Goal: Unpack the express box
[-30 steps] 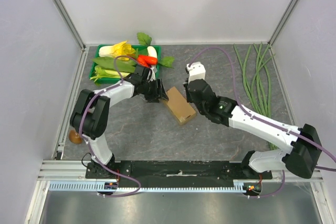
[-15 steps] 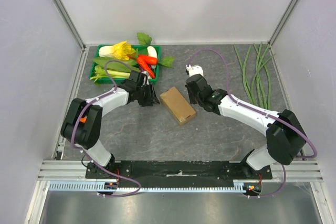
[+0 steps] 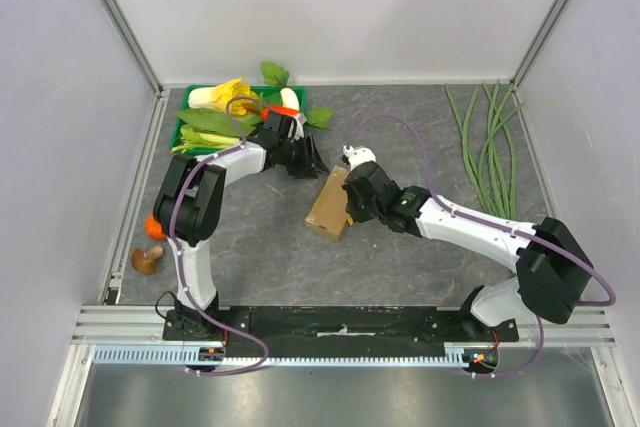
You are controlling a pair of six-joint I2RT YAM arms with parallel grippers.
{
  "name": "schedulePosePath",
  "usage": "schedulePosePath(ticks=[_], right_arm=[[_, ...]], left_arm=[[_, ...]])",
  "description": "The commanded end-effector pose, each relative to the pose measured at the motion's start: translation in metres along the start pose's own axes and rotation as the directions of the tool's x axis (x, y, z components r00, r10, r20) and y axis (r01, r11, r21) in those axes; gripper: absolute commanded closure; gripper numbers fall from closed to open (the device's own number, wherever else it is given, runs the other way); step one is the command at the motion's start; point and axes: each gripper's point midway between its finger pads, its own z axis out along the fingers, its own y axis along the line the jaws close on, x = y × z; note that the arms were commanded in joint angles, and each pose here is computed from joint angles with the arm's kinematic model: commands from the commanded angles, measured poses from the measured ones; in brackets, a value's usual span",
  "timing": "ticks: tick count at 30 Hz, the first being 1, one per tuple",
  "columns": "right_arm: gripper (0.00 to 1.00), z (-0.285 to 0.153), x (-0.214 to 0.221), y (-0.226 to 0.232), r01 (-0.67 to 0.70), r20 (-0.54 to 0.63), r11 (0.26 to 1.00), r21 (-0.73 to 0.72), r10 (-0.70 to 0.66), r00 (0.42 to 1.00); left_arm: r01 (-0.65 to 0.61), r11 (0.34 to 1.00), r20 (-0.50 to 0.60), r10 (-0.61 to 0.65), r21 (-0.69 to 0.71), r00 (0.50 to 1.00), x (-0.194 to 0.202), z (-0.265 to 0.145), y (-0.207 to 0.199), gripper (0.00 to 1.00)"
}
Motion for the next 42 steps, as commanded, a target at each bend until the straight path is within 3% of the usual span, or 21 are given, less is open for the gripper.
schedulePosePath(ticks=[1, 6, 10, 15, 20, 23, 27, 36, 42], right_arm=[[1.0, -0.007, -0.01, 0.019, -0.022, 0.053, 0.999, -0.042, 0.024, 0.998], [1.0, -0.023, -0.029, 0.006, -0.074, 0.123, 0.996, 0.04, 0.068, 0.99], [1.0, -0.073, -0.061, -0.012, -0.1, 0.239, 0.992, 0.079, 0.079, 0.968], [1.0, -0.081, -0.095, -0.044, -0.113, 0.315, 0.983, 0.147, 0.062, 0.947], [1.0, -0.033, -0.129, -0.064, -0.112, 0.299, 0.98, 0.167, 0.058, 0.952], [1.0, -0.002, -0.146, -0.075, -0.119, 0.293, 0.975, 0.189, 0.06, 0.954], [1.0, 0.044, -0.136, -0.077, -0.16, 0.219, 0.976, 0.15, 0.125, 0.968], [1.0, 0.049, -0.109, -0.074, -0.147, 0.166, 0.982, 0.117, 0.126, 0.978], [1.0, 0.027, -0.077, -0.073, -0.155, 0.11, 0.984, 0.088, 0.145, 0.983]], left_arm=[[-0.01, 0.986, -0.002, 0.01, 0.168, 1.0, -0.025, 0.011, -0.038, 0.5], [-0.037, 0.996, 0.089, 0.03, 0.086, 0.996, -0.042, -0.005, -0.031, 0.48], [-0.083, 0.997, 0.206, 0.082, -0.004, 0.975, -0.052, -0.051, -0.034, 0.48], [-0.008, 0.986, 0.252, 0.051, -0.168, 0.966, -0.022, -0.089, 0.001, 0.5], [0.062, 0.975, 0.19, -0.021, -0.214, 0.981, 0.038, -0.115, 0.017, 0.57], [0.048, 0.985, 0.06, -0.039, -0.165, 0.997, 0.082, -0.11, 0.016, 0.59], [-0.015, 0.989, -0.092, 0.001, -0.148, 0.996, 0.12, -0.095, 0.017, 0.64], [-0.053, 0.995, -0.163, 0.038, -0.09, 0.986, 0.121, -0.072, 0.005, 0.65], [-0.048, 0.991, -0.097, 0.036, -0.121, 0.995, 0.081, -0.054, -0.001, 0.65]])
